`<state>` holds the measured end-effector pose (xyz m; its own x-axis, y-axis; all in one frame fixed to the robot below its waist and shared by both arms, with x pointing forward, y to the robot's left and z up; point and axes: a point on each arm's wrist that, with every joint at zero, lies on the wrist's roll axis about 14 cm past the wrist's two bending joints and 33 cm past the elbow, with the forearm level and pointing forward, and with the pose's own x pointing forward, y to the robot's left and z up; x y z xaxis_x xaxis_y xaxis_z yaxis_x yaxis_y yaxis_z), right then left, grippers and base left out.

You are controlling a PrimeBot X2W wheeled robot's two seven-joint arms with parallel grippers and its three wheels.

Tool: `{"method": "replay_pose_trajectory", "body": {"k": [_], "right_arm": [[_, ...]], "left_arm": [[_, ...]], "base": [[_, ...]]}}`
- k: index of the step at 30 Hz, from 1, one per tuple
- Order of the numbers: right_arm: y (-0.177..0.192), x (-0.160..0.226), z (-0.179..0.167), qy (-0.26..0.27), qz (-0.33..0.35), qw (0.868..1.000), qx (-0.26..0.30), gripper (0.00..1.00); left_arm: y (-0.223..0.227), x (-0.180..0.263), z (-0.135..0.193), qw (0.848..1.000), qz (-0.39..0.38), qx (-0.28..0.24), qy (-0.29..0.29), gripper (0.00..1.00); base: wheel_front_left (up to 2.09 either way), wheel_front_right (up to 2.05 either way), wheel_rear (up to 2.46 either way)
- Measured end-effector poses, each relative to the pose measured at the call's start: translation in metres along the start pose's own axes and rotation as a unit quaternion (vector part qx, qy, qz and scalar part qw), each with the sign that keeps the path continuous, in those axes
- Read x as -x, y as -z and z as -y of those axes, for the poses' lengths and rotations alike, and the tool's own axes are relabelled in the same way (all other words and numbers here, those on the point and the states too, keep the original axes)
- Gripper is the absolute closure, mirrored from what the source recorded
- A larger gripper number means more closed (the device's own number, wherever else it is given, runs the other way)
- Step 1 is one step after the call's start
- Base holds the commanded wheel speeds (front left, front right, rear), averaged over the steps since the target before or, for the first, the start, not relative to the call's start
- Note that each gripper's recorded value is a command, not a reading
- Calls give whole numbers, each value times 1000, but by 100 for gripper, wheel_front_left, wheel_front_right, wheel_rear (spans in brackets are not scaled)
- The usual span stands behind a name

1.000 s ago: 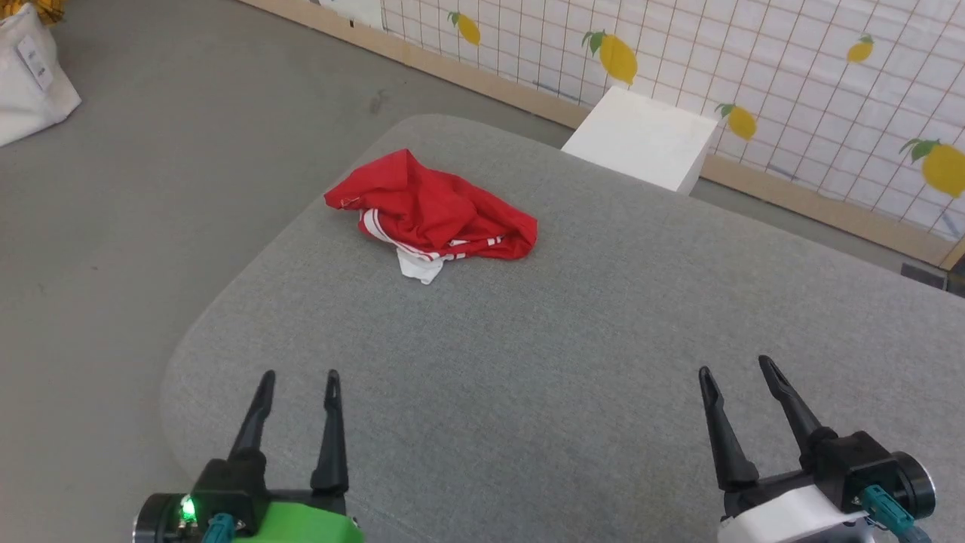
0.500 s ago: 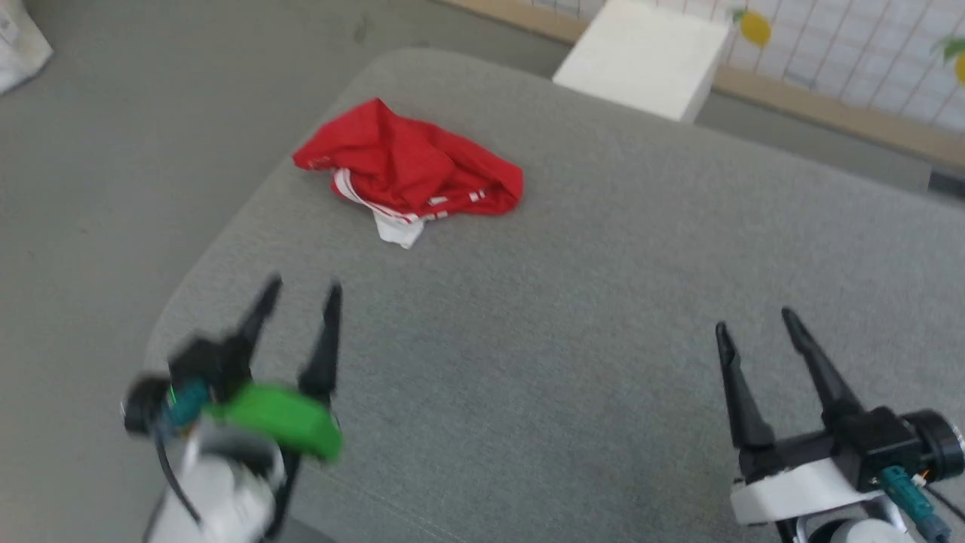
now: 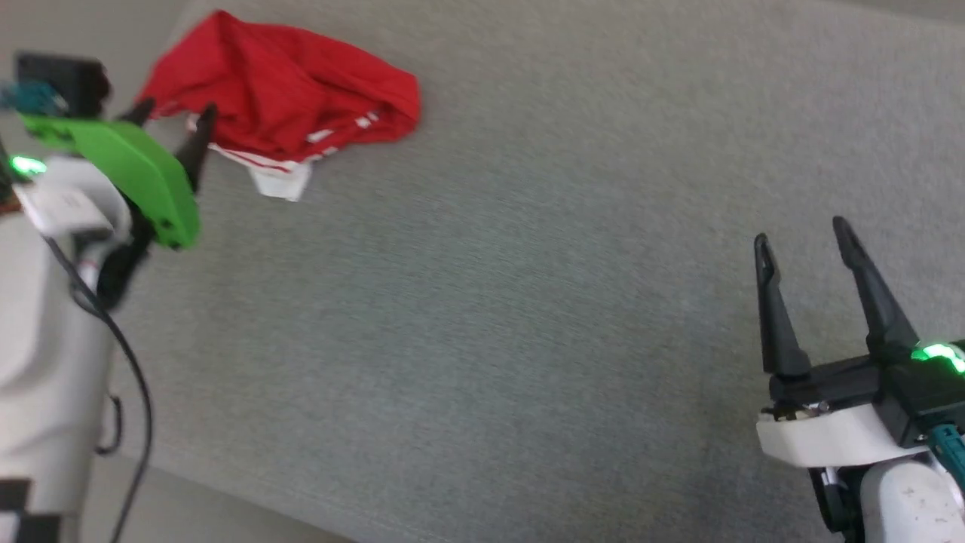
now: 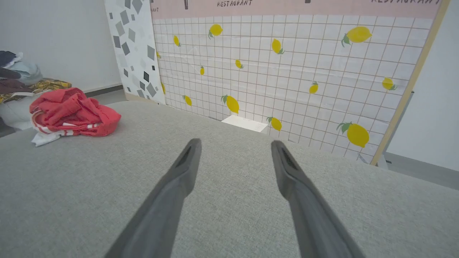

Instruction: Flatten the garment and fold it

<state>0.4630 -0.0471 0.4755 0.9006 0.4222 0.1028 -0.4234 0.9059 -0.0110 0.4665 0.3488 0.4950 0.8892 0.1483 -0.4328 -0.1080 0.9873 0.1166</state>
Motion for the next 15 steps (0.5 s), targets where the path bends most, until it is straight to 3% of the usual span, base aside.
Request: {"method": "replay_pose_trajectory", "body": {"k": [8, 15], "right_arm": [[34, 9, 33, 44, -38, 998, 1, 0], [54, 22, 55, 73, -67, 995, 8, 0]], "left_arm": [[42, -60, 5, 987, -158, -2, 21, 0], [84, -88, 29, 969, -241, -3, 58, 0]], "base": [[0, 0, 0], [0, 0, 0]]}}
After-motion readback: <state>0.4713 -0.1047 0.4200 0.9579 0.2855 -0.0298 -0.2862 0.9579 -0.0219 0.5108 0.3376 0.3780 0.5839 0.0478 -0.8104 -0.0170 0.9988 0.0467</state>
